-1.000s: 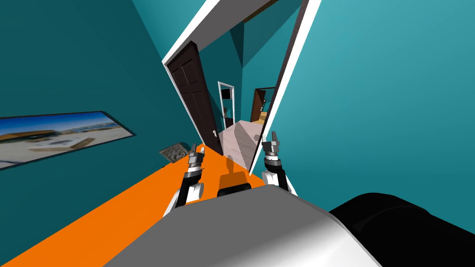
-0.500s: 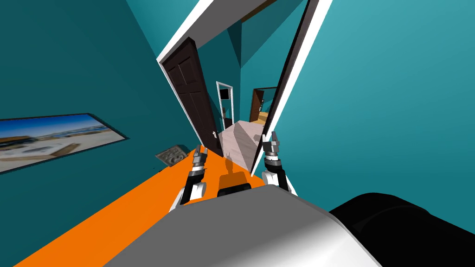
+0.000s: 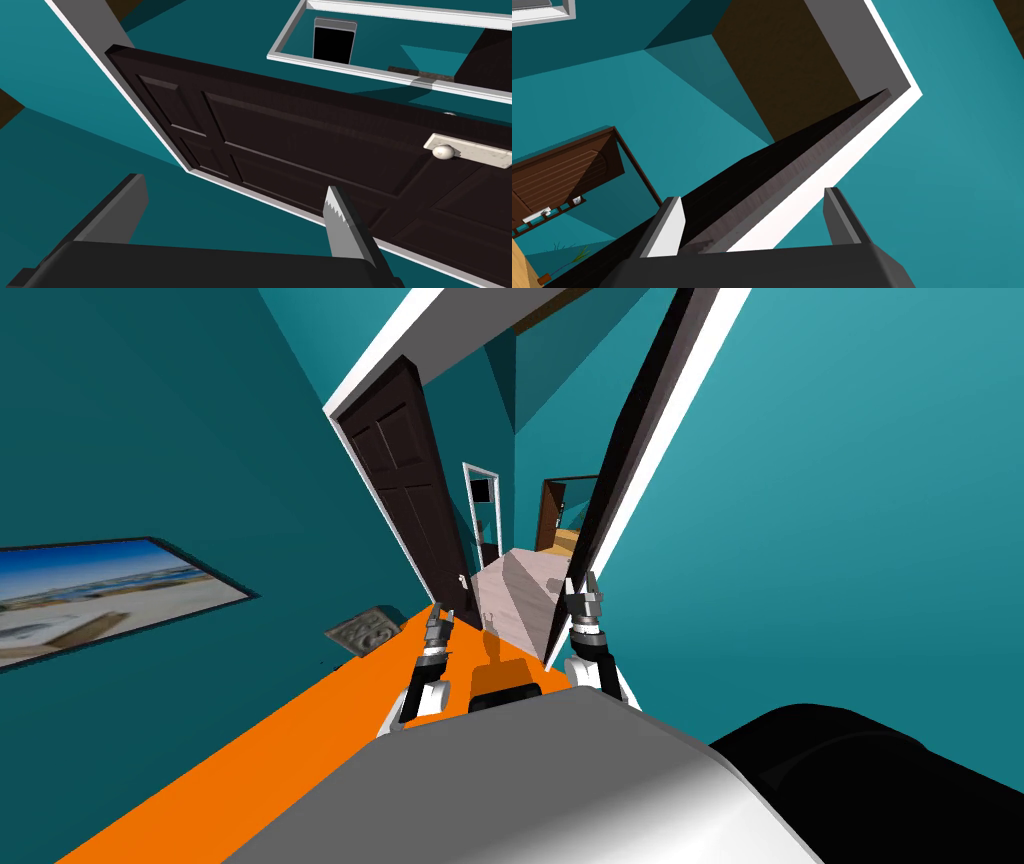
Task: Push the door open
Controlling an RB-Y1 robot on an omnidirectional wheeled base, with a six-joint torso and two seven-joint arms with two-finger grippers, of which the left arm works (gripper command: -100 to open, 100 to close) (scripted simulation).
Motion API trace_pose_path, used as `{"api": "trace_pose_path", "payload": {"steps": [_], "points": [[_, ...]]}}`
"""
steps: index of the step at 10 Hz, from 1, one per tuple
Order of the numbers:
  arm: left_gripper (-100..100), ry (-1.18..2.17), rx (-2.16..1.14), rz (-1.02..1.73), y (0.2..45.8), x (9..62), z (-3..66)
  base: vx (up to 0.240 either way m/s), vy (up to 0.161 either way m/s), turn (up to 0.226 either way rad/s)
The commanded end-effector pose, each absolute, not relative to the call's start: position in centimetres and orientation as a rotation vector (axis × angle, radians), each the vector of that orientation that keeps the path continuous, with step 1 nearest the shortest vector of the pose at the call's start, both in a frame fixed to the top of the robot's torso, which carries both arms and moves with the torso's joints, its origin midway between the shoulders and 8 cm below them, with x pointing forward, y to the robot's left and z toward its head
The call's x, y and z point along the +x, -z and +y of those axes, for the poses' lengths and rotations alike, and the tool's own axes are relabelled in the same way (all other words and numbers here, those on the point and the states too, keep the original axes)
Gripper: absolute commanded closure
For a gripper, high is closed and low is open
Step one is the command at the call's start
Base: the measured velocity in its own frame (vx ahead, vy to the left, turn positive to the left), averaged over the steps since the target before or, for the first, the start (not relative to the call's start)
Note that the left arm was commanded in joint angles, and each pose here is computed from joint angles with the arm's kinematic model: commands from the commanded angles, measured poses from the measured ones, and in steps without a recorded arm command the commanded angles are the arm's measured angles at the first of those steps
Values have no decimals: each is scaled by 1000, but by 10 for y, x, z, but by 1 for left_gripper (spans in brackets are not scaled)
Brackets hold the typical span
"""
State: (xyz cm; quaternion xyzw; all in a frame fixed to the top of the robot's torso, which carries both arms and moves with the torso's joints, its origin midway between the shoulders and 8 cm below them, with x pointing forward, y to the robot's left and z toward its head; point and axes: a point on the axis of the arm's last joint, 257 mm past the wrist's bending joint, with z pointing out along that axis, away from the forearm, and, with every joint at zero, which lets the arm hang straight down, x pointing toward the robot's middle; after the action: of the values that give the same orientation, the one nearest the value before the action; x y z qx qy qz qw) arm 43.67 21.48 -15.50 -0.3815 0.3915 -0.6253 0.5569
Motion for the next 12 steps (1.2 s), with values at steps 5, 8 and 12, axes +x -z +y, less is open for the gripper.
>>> {"api": "trace_pose_path", "payload": {"steps": [5,8,12], "points": [[-100,1496,-933,977,188,449,198,78,92,-70],[-100,1504,-950,1007,206,454,189,79,111,-81],[-100,1513,-976,1059,234,461,174,84,129,-89]]}}
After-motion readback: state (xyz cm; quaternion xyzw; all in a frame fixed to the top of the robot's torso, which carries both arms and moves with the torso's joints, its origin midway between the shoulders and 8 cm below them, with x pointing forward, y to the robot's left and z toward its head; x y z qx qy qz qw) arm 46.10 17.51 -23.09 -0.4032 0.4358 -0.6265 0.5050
